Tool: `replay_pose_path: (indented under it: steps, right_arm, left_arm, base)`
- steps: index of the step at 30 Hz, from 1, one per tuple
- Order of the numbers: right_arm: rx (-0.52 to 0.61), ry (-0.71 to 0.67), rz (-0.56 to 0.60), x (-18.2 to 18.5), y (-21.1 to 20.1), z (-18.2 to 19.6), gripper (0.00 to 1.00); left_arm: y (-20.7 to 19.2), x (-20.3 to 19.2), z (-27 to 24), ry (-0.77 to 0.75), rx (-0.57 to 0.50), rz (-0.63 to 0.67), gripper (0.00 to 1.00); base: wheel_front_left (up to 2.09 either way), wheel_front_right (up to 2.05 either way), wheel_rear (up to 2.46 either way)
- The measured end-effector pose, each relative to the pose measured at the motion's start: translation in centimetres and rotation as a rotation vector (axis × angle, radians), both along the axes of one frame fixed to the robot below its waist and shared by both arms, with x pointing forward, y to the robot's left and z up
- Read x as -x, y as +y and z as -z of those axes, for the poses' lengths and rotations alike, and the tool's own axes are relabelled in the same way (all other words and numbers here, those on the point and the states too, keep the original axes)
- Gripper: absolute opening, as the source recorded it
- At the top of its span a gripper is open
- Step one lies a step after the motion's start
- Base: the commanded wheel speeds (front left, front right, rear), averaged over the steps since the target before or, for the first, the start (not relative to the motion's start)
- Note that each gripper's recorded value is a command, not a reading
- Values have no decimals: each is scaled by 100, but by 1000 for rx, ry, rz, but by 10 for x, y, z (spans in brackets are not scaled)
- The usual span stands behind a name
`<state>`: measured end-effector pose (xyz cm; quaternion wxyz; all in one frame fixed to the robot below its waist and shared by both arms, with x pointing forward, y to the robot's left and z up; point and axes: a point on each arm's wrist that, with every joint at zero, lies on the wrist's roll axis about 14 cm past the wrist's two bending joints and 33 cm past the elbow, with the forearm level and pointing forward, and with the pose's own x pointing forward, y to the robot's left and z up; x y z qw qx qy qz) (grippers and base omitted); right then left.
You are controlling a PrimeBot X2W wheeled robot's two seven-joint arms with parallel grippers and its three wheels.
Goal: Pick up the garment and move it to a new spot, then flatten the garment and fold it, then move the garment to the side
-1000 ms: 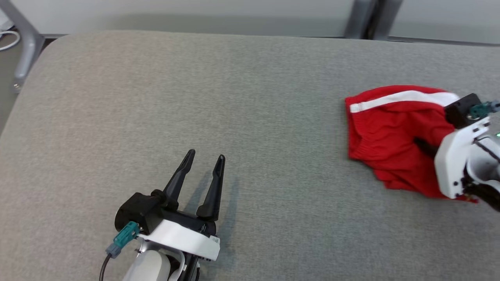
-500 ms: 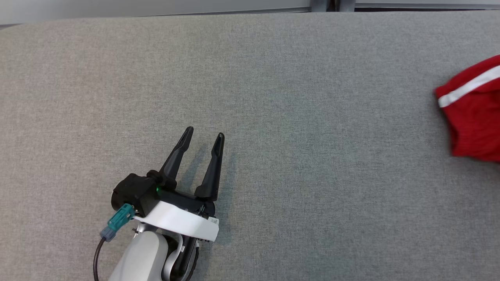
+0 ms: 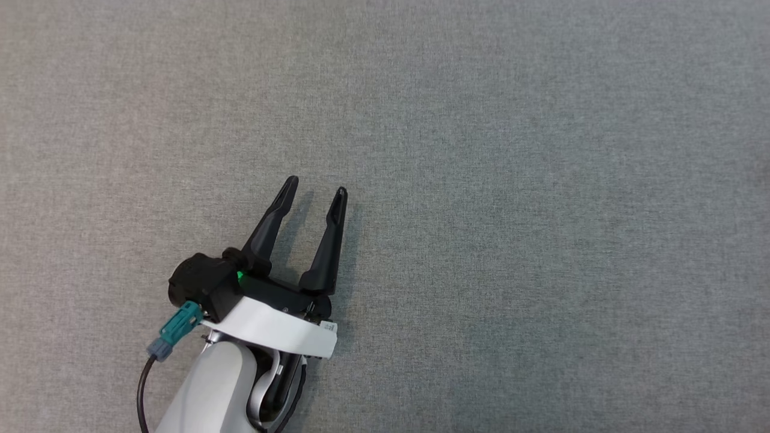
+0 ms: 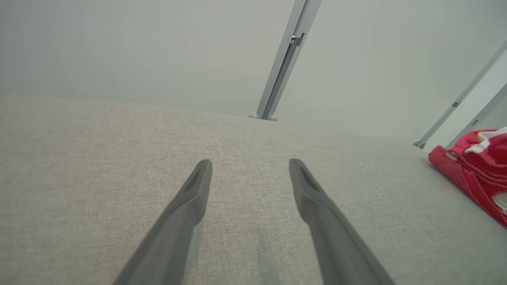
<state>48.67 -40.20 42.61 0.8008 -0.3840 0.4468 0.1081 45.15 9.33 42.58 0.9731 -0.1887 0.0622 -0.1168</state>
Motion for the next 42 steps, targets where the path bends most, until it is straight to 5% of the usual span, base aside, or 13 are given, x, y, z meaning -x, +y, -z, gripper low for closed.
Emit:
replay_pose_path:
  steps: [9,10,11,18,31,36,42]
  right_arm:
    - [28,13,45,-5,-19,23,1]
    - [23,8,46,-7,-18,26,43]
    - [19,1,51,-9,-19,29,100]
    - [69,-1,49,-13,-25,36,100]
    - [141,-171,83,-35,-36,-36,100]
    - [49,-349,24,-59,-3,-85,100]
    - [-261,-640,-116,-82,86,-145,100]
  left_arm:
    - [-4,-8,10,13,2,17,100]
    - [-4,-8,12,16,1,16,100]
    - [-3,-8,13,20,0,14,100]
    - [6,-7,13,22,-12,-11,100]
    - [8,2,-18,-35,12,-26,100]
    - [10,14,-32,-56,20,-41,100]
    - [19,30,-53,-99,17,-74,100]
  base:
    - [0,0,0]
    - [0,0,0]
    - [0,0,0]
    - [0,0,0]
    - [0,0,0]
    - [0,0,0]
    - [0,0,0]
